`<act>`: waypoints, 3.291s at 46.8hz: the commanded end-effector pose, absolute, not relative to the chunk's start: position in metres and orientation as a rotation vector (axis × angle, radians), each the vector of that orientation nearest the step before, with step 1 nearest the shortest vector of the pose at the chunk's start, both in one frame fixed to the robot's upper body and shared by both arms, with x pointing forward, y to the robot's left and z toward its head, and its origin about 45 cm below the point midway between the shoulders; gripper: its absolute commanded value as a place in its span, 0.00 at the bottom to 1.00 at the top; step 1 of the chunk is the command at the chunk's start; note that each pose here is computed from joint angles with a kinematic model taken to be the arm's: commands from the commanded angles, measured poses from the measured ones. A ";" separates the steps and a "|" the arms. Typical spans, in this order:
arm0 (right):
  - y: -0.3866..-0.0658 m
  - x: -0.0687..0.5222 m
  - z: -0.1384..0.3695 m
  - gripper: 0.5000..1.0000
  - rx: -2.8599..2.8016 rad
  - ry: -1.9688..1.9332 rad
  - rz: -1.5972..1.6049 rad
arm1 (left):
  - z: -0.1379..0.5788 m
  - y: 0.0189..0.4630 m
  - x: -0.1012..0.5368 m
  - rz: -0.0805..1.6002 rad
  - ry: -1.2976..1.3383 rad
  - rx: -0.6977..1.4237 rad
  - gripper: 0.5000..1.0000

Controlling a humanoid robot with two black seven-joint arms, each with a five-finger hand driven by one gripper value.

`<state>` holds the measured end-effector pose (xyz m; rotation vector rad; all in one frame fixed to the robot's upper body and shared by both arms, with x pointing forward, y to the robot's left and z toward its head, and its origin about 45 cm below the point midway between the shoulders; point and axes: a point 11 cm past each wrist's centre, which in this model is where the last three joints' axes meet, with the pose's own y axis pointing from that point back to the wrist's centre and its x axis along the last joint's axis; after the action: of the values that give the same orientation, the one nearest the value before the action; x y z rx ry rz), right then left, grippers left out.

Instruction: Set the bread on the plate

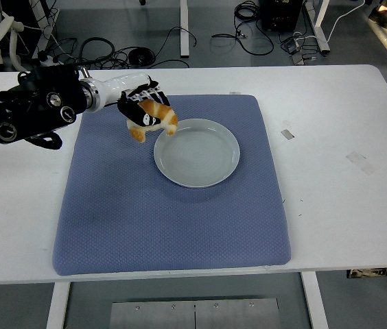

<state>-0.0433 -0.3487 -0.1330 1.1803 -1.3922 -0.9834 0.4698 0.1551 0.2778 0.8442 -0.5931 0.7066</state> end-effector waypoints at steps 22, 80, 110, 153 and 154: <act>-0.349 -0.043 -0.133 1.00 1.179 -1.393 -0.984 | 0.266 0.115 0.459 0.611 -0.637 0.853 0.16; -0.349 -0.043 -0.133 1.00 1.180 -1.392 -0.983 | 0.247 0.099 0.453 0.579 -0.626 0.866 0.50; -0.349 -0.043 -0.133 1.00 1.180 -1.392 -0.983 | 0.252 0.101 0.455 0.599 -0.616 0.855 0.71; -0.349 -0.043 -0.133 1.00 1.180 -1.392 -0.983 | 0.285 0.128 0.481 0.792 -0.472 0.736 0.91; -0.349 -0.043 -0.133 1.00 1.180 -1.392 -0.983 | 0.285 0.131 0.481 0.804 -0.457 0.728 0.91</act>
<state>-0.0434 -0.3487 -0.1330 1.1802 -1.3920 -0.9835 0.4803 0.1236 0.2866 0.7420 -0.4911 0.7790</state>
